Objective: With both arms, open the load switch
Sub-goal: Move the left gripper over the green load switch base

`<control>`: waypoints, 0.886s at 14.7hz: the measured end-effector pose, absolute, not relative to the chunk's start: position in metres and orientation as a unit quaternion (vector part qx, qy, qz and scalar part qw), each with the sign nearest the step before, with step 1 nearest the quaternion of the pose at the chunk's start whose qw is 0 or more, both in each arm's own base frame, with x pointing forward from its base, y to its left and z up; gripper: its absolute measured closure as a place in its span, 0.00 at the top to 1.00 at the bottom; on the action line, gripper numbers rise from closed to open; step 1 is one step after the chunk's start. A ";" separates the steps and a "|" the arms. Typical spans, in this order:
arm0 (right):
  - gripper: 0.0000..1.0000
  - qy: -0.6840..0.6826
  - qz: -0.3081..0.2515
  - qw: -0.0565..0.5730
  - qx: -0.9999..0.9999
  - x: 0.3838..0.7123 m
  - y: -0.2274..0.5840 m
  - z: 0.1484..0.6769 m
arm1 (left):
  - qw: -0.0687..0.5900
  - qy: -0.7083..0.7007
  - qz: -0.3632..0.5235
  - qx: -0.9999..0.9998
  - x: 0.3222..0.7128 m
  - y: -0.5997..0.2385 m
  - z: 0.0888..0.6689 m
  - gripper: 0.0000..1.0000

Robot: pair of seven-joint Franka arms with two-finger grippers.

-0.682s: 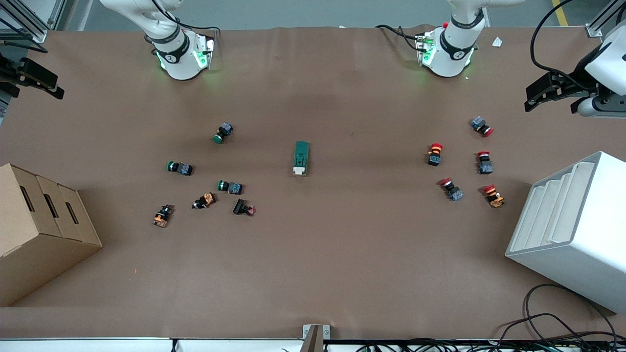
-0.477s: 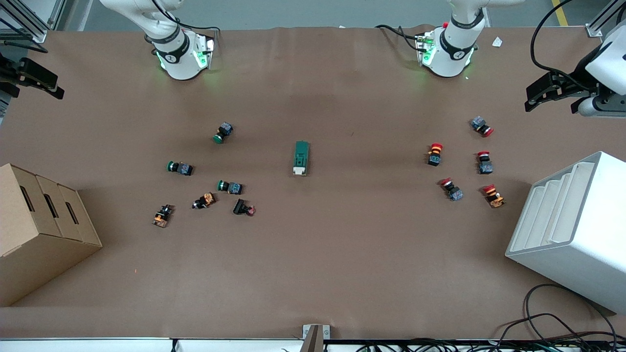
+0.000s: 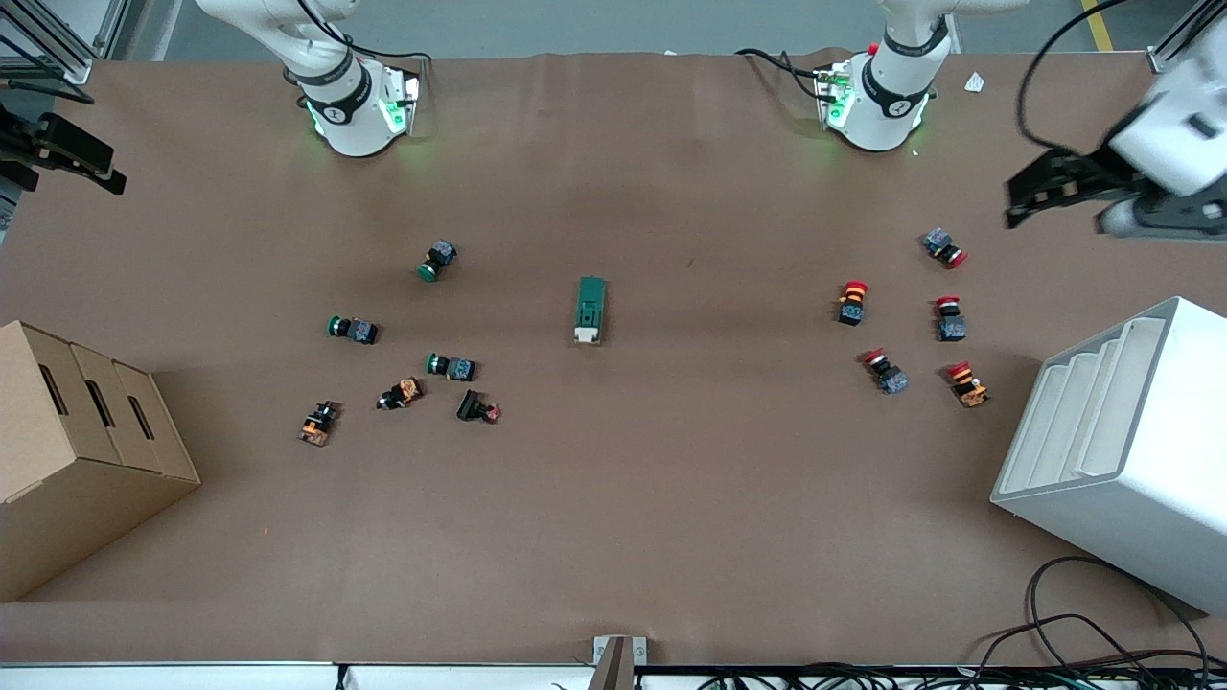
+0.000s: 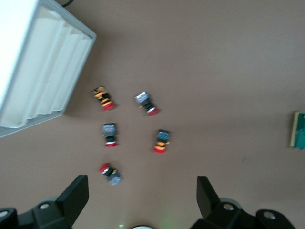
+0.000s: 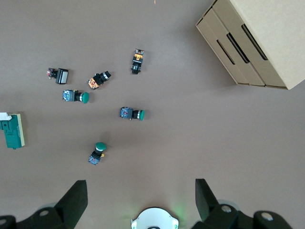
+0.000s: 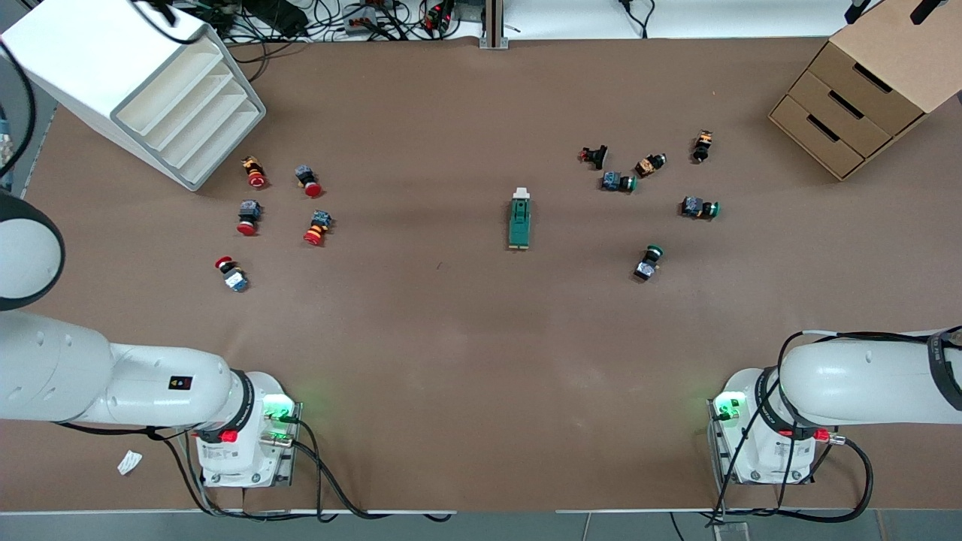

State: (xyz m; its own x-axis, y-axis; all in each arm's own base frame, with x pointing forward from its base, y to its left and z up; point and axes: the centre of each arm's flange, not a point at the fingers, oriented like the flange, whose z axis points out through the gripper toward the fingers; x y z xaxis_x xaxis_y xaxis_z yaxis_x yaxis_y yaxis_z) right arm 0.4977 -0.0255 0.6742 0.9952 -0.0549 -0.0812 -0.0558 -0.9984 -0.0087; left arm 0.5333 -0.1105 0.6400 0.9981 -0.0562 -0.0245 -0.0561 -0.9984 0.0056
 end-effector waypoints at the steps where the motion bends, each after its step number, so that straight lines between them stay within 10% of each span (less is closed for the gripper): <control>1: 1.00 0.028 0.040 0.005 -0.999 0.498 -0.025 0.674 | 0.003 -0.019 -0.010 1.000 0.533 -0.144 0.631 1.00; 13: 1.00 0.024 0.041 0.005 -0.999 0.498 -0.021 0.674 | -0.005 0.124 0.051 0.991 0.432 -0.437 0.468 1.00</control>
